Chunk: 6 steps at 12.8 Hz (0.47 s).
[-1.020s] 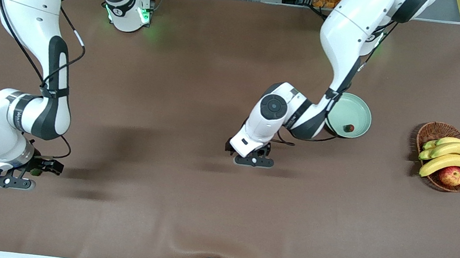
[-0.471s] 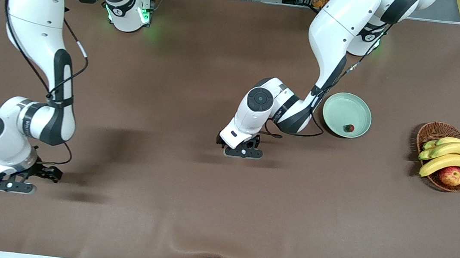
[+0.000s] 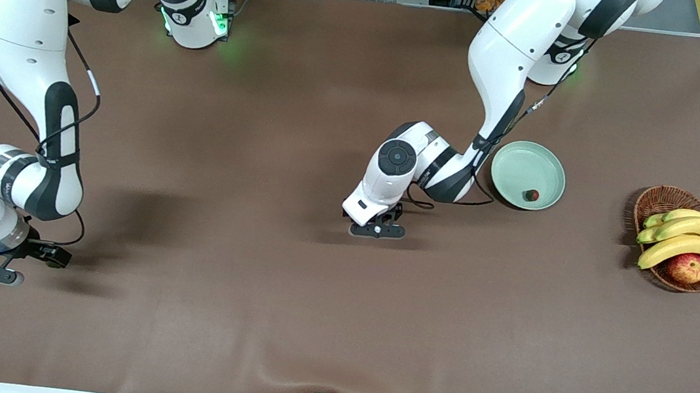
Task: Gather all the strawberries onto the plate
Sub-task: 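Grasp the second strawberry with the left gripper while the right gripper reaches the third, then carry the strawberry to the plate while the right gripper grasps the third strawberry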
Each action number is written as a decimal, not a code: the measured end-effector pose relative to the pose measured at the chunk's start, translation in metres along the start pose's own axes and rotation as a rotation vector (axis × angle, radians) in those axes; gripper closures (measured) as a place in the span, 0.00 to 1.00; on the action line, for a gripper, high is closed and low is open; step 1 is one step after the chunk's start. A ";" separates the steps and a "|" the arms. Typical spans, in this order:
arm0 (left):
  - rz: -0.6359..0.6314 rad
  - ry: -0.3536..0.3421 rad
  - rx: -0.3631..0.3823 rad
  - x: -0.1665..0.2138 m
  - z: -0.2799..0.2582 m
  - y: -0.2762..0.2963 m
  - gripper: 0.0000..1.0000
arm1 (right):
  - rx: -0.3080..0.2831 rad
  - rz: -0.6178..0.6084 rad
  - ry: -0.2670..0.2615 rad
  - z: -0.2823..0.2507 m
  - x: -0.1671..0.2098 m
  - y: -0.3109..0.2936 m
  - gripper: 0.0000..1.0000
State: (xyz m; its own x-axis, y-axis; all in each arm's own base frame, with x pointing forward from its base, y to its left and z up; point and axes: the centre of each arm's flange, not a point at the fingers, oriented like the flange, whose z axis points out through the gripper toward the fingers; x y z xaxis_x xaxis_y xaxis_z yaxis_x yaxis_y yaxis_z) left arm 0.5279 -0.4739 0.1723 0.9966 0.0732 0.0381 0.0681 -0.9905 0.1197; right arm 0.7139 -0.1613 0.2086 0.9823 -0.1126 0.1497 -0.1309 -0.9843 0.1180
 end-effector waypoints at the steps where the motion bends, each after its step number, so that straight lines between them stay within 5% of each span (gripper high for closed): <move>1: 0.000 -0.005 0.004 -0.001 -0.001 0.001 0.25 | 0.008 0.006 -0.006 0.005 -0.002 0.002 0.00; 6: -0.012 -0.040 0.035 -0.016 -0.010 0.013 0.30 | -0.002 0.017 0.000 0.026 -0.007 0.009 0.00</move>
State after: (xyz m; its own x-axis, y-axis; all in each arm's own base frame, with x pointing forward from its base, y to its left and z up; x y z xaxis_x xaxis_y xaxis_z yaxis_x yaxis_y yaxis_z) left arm 0.5129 -0.4866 0.1828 0.9967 0.0810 -0.0029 0.0809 -0.9931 0.0852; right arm 0.7092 -0.1733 0.1832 0.9800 -0.1288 0.1519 -0.1473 -0.9821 0.1174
